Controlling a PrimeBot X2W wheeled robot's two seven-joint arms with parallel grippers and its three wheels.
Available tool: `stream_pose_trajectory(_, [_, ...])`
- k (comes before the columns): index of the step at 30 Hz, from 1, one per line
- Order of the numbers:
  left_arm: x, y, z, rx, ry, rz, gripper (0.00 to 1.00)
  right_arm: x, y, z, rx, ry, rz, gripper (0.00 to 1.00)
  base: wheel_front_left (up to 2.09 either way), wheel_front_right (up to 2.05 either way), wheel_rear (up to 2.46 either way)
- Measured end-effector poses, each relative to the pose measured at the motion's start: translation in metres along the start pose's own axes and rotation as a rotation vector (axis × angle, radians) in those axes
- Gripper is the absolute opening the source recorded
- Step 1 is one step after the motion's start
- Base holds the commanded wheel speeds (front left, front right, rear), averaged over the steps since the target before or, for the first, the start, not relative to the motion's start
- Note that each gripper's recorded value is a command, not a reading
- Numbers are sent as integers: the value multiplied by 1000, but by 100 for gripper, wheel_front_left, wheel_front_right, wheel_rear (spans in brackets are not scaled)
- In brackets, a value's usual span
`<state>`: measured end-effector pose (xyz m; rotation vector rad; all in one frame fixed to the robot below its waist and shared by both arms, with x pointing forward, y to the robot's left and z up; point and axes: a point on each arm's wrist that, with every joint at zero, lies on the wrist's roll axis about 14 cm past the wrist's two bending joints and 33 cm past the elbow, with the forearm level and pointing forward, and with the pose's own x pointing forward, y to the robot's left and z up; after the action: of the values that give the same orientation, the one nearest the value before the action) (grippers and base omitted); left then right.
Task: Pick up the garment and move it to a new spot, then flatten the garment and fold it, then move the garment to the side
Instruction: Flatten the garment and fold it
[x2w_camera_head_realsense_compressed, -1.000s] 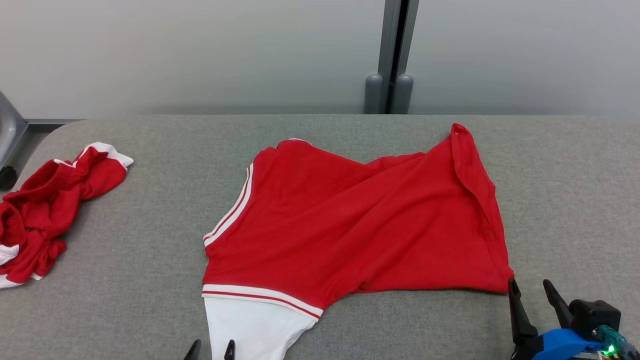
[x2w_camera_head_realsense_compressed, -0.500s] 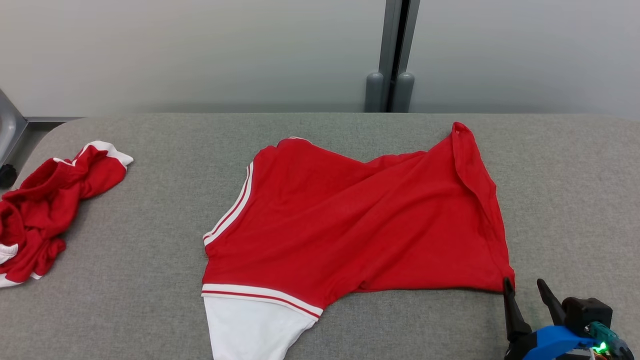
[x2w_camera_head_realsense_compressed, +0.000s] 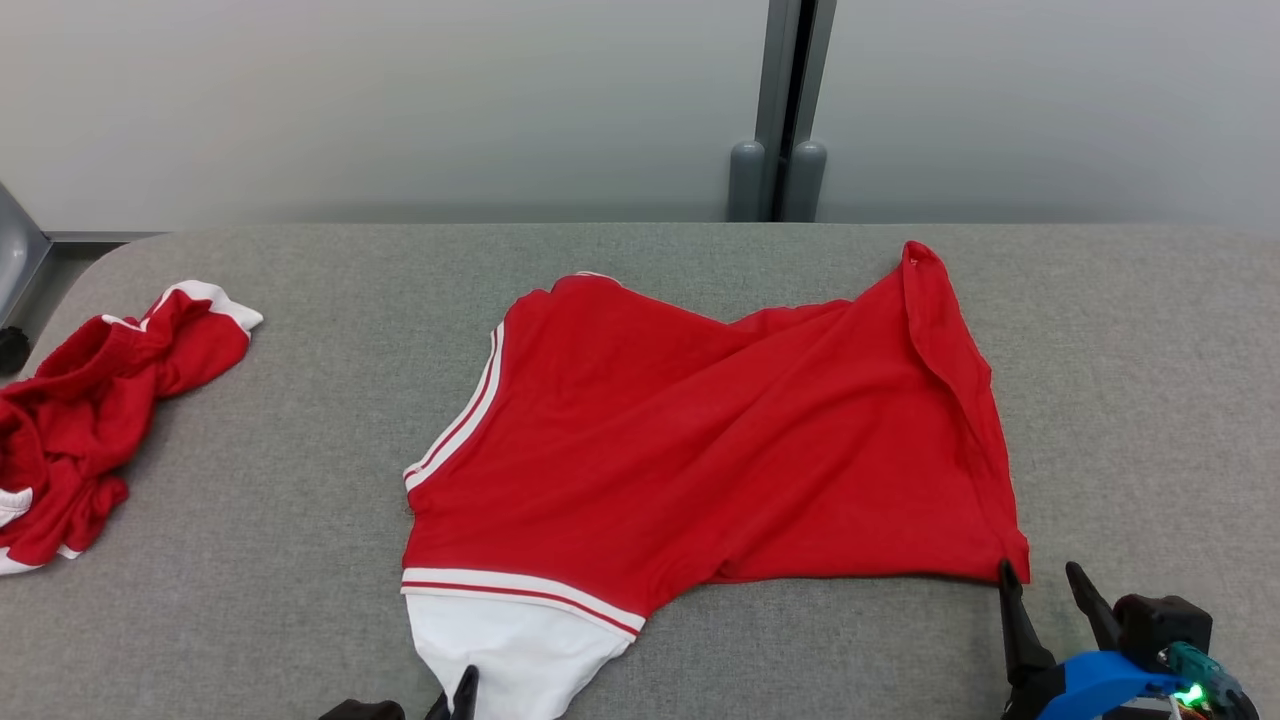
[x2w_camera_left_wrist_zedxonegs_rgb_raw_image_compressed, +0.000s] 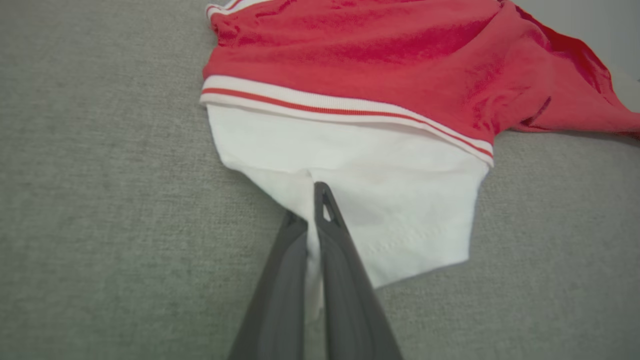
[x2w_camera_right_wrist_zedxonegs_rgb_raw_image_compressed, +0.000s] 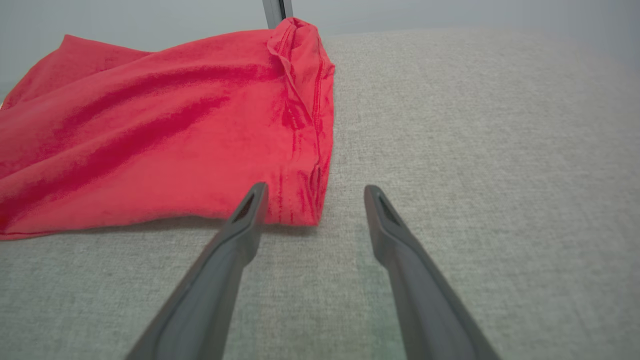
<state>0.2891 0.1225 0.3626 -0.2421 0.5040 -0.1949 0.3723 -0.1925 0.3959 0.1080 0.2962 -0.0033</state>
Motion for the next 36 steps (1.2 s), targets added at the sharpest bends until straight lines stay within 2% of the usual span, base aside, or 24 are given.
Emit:
stream_pose_trajectory(14, [6,3,22,4,-81,4,0,23,18,-24,-3,113,42,100,0,0,0])
stream_pose_trajectory(15, [6,3,22,4,-84,4,0,24,19,-26,2,121,45,38,0,0,0])
stream_pose_trajectory(16, [6,3,23,4,-87,5,0,26,21,-26,12,127,48,0,0,0,0])
stream_pose_trajectory(24, [4,3,46,19,-178,13,0,21,32,-24,42,111,77,0,0,0,0])
stream_pose_trajectory(31, [-1,5,72,38,-271,20,0,-11,28,-33,40,87,79,0,0,0,0])
stream_pose_trajectory(36, [9,-1,89,32,-304,-12,0,-9,31,-7,27,2,96,0,0,0,0])
